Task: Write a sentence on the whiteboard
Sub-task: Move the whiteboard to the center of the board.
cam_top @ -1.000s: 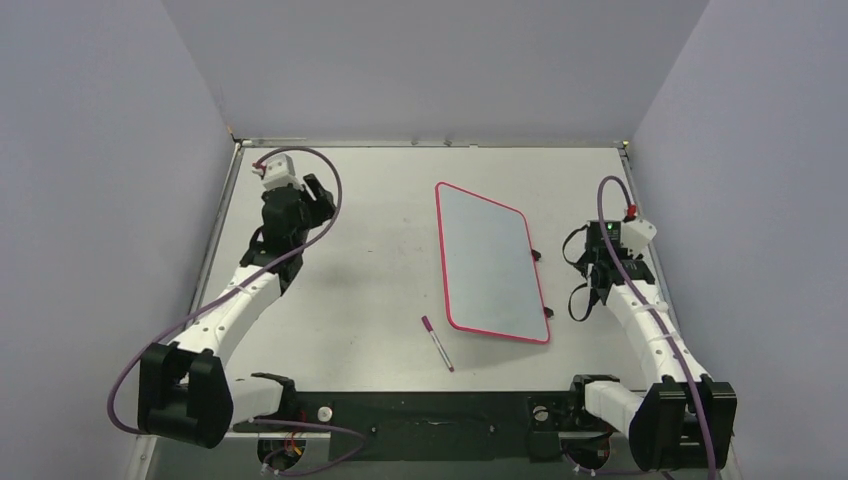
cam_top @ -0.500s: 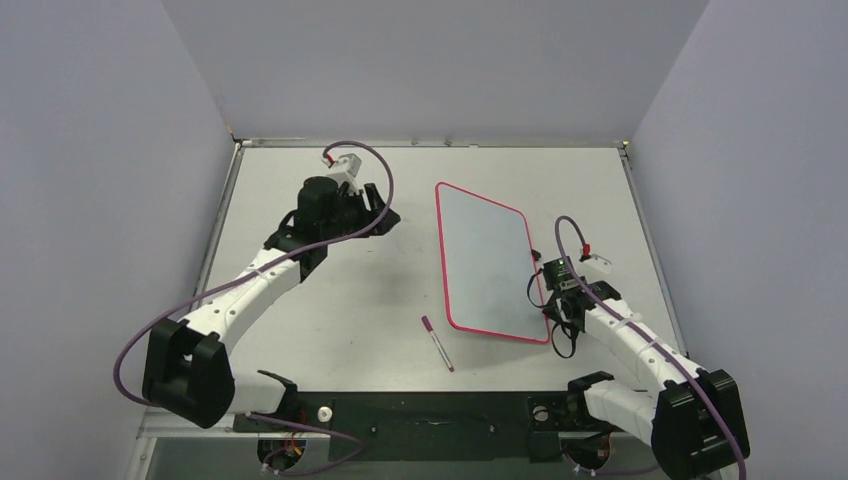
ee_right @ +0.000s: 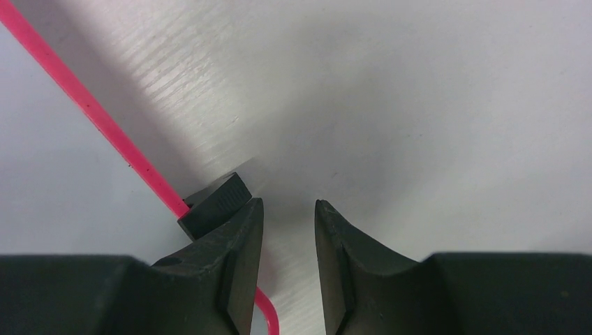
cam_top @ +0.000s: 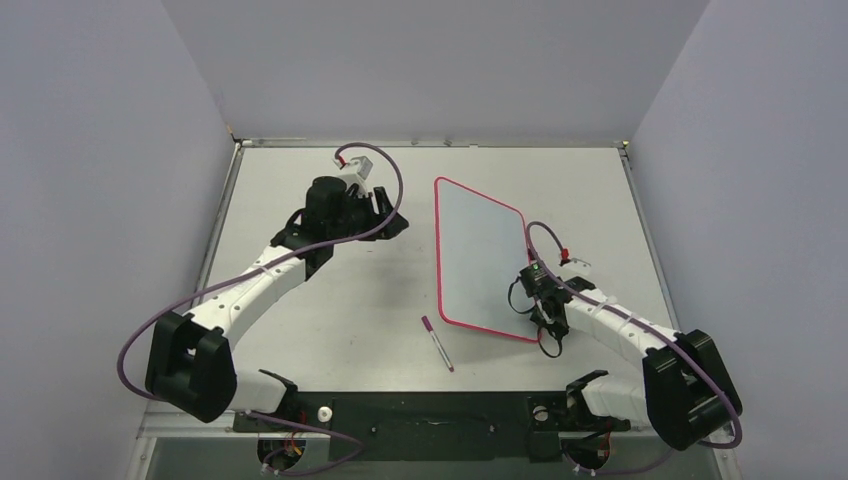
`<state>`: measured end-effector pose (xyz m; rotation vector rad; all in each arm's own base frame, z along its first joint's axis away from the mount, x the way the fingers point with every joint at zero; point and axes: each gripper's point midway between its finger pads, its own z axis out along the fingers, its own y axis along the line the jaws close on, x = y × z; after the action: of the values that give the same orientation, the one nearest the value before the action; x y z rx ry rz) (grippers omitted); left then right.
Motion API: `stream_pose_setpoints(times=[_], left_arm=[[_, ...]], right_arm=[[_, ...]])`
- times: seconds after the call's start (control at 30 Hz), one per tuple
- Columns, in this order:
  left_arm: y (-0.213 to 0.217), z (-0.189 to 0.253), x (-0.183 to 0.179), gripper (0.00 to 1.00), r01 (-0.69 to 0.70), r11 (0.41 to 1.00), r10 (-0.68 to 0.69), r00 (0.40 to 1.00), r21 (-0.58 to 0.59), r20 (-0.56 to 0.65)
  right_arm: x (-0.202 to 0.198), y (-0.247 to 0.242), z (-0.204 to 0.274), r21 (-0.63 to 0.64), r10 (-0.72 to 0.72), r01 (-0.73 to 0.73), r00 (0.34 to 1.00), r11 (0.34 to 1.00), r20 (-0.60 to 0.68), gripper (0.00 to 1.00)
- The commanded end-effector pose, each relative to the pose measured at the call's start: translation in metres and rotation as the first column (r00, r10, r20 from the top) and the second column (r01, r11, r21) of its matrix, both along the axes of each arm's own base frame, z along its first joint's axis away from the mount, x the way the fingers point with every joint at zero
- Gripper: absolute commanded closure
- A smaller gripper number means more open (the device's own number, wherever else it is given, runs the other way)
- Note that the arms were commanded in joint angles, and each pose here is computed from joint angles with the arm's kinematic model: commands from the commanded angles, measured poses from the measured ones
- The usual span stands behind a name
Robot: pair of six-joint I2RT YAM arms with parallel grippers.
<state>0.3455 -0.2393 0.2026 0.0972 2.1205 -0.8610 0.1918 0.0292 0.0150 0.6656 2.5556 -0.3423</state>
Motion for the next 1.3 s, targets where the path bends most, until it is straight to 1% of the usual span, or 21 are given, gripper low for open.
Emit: stream_pose_setpoints(times=[0.0,0.23,0.4,0.43,0.5,0.6,0.73,0.87,1.07,1.27], left_arm=[[0.003,0.04,0.001,0.46,-0.006,1.0,0.008,0.996,-0.019,0.094],[0.017,0.047,-0.002,0.46,-0.048,0.999,0.046,0.992,0.011,0.115],[0.033,0.051,-0.003,0.46,-0.09,0.995,0.083,0.989,0.053,0.12],[0.04,0.051,-0.004,0.46,-0.113,0.991,0.105,0.988,0.069,0.117],[0.053,0.054,-0.004,0.45,-0.167,0.981,0.155,0.98,0.094,0.127],[0.077,0.063,-0.002,0.42,-0.278,0.953,0.259,0.954,0.121,0.154],[0.093,0.07,-0.007,0.4,-0.331,0.933,0.306,0.936,0.139,0.176],[0.106,0.076,-0.012,0.39,-0.37,0.916,0.339,0.921,0.153,0.193],[0.114,0.085,-0.02,0.39,-0.389,0.91,0.355,0.91,0.145,0.213],[0.121,0.079,-0.031,0.39,-0.391,0.905,0.356,0.912,0.171,0.204]], right_arm=[[0.033,0.03,0.016,0.067,0.015,-0.023,0.993,0.997,0.119,0.69],[0.049,0.064,0.017,0.121,0.093,-0.11,0.986,0.987,0.139,0.69],[0.065,0.104,0.02,0.18,0.184,-0.212,0.97,0.96,0.16,0.69],[0.063,0.112,0.016,0.189,0.208,-0.234,0.967,0.954,0.148,0.69],[0.07,0.13,0.017,0.22,0.238,-0.271,0.957,0.937,0.166,0.69],[0.073,0.147,0.015,0.232,0.277,-0.311,0.946,0.922,0.167,0.69],[0.075,0.169,0.009,0.245,0.323,-0.354,0.933,0.903,0.157,0.69],[0.078,0.193,0.009,0.267,0.371,-0.402,0.915,0.876,0.161,0.69],[0.085,0.236,0.018,0.294,0.448,-0.491,0.871,0.82,0.202,0.69],[0.08,0.252,0.021,0.297,0.499,-0.539,0.842,0.788,0.206,0.7]])
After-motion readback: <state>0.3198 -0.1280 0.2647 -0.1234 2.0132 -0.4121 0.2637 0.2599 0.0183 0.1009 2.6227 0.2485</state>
